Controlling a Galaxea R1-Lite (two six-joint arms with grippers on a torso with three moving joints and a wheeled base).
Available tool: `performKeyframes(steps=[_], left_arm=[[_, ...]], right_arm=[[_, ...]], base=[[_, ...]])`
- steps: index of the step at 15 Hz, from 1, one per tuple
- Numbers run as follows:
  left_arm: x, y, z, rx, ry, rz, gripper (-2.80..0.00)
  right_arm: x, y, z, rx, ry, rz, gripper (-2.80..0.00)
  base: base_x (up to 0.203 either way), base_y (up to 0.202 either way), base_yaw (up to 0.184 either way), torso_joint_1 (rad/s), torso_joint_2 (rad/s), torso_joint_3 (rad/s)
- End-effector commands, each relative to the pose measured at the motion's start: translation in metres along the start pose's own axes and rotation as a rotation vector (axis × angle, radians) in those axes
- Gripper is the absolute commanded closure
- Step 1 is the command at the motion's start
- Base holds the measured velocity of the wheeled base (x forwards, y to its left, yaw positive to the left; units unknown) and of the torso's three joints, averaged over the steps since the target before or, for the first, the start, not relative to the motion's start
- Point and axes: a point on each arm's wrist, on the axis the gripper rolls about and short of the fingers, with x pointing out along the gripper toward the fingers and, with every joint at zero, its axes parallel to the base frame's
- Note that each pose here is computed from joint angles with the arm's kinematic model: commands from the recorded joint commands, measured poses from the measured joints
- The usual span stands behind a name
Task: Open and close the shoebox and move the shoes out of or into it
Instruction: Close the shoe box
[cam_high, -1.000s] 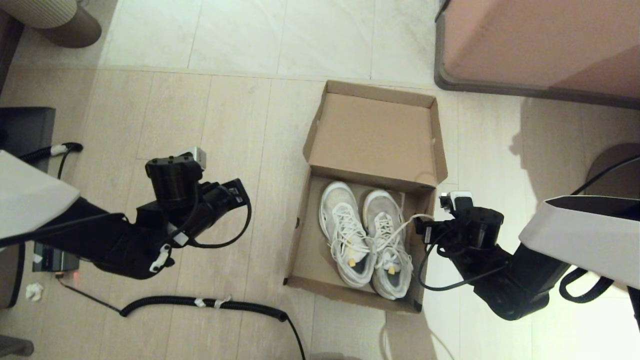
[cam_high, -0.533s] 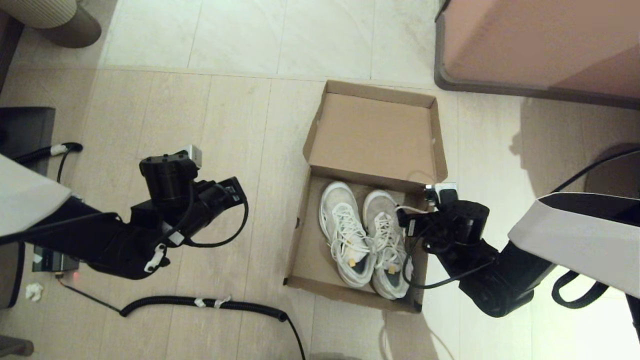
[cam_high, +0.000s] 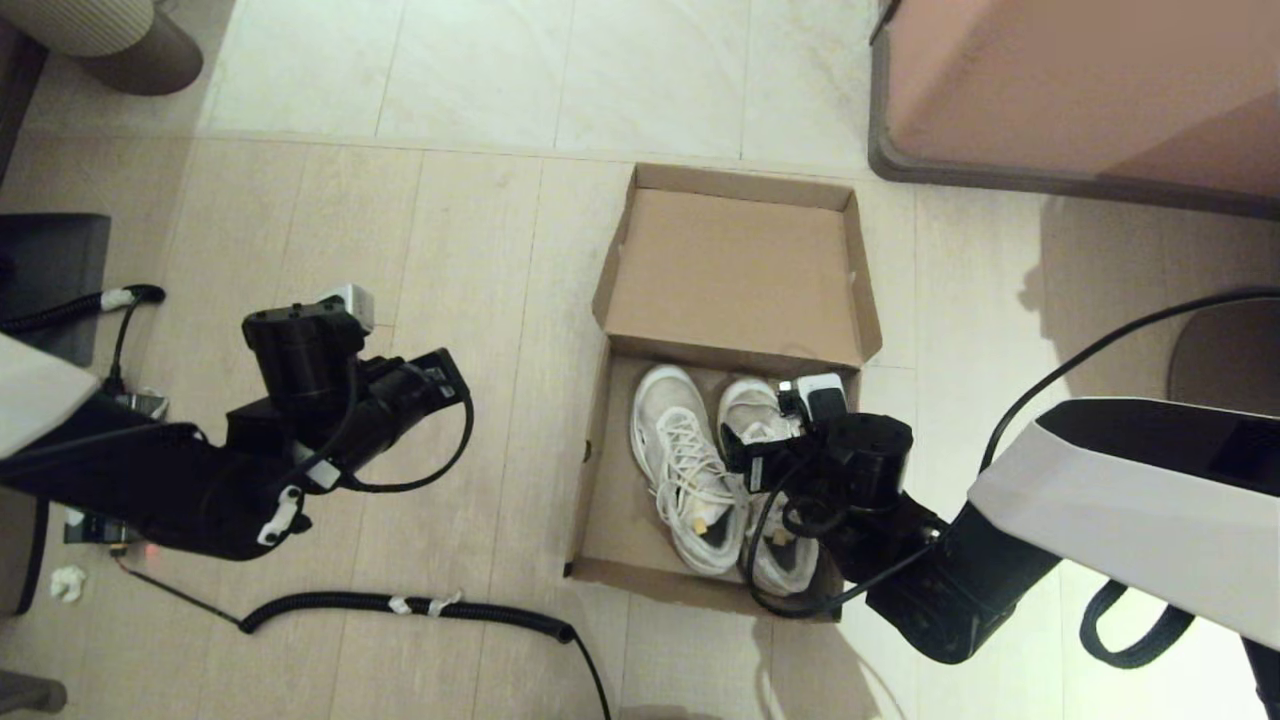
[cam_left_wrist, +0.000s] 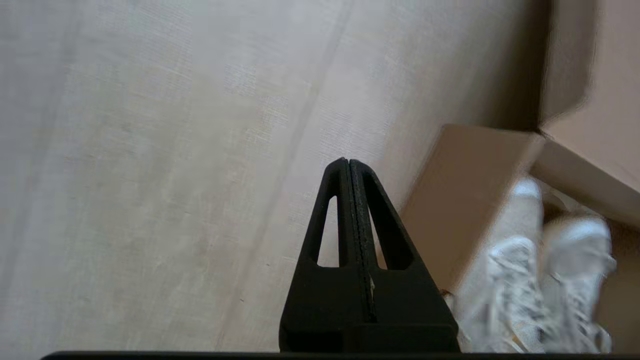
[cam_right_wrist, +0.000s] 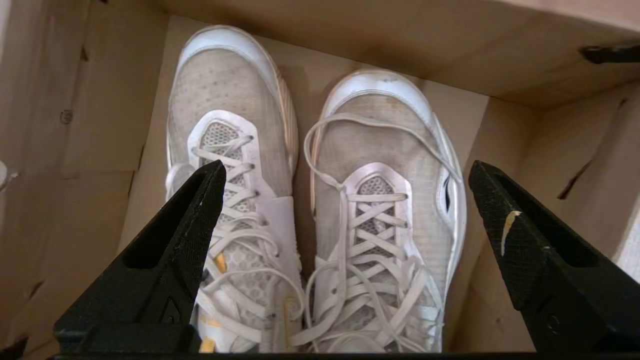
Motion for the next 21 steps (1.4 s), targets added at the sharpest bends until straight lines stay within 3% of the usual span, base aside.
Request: performKeyframes(steps=[1, 6, 10, 13, 16, 17, 19, 21], left_arm=[[-0.003, -0.001, 0.003, -0.003, -0.01, -0.005, 0.0], [-0.01, -0.002, 0.005, 0.0, 0.0, -0.001, 0.0], [-0.017, -0.014, 0.025, 0.003, -0.004, -0.012, 0.0], [-0.024, -0.038, 0.039, 0.012, 0.032, -0.059, 0.0], [-0.051, -0.048, 0.045, 0.019, 0.058, -0.082, 0.0], [-0.062, -0.049, 0.045, 0.021, 0.062, -0.08, 0.0], [-0.079, -0.044, 0.041, 0.016, 0.073, -0.07, 0.0], [-0.069, -0.048, 0.049, -0.046, 0.057, -0.111, 0.0]], right_arm=[[-0.004, 0.004, 0.006, 0.006, -0.016, 0.009, -2.8], [-0.03, -0.008, 0.046, 0.043, -0.041, -0.001, -2.8], [-0.064, -0.031, 0.084, 0.112, -0.046, -0.027, -2.8], [-0.085, -0.056, 0.116, 0.221, 0.021, -0.061, -2.8], [-0.112, -0.073, 0.147, 0.371, 0.076, -0.054, -2.8], [-0.122, -0.076, 0.153, 0.406, 0.087, -0.052, 0.0], [-0.136, -0.08, 0.159, 0.443, 0.112, -0.034, 0.0], [-0.123, -0.096, 0.154, 0.485, 0.145, -0.01, 0.0]], base=[[0.0, 0.0, 0.0, 0.0, 0.0, 0.0], [0.0, 0.0, 0.0, 0.0, 0.0, 0.0], [0.0, 0.0, 0.0, 0.0, 0.0, 0.0], [0.0, 0.0, 0.0, 0.0, 0.0, 0.0], [0.0, 0.0, 0.0, 0.0, 0.0, 0.0], [0.0, 0.0, 0.0, 0.0, 0.0, 0.0], [0.0, 0.0, 0.0, 0.0, 0.0, 0.0], [0.0, 0.0, 0.0, 0.0, 0.0, 0.0]])
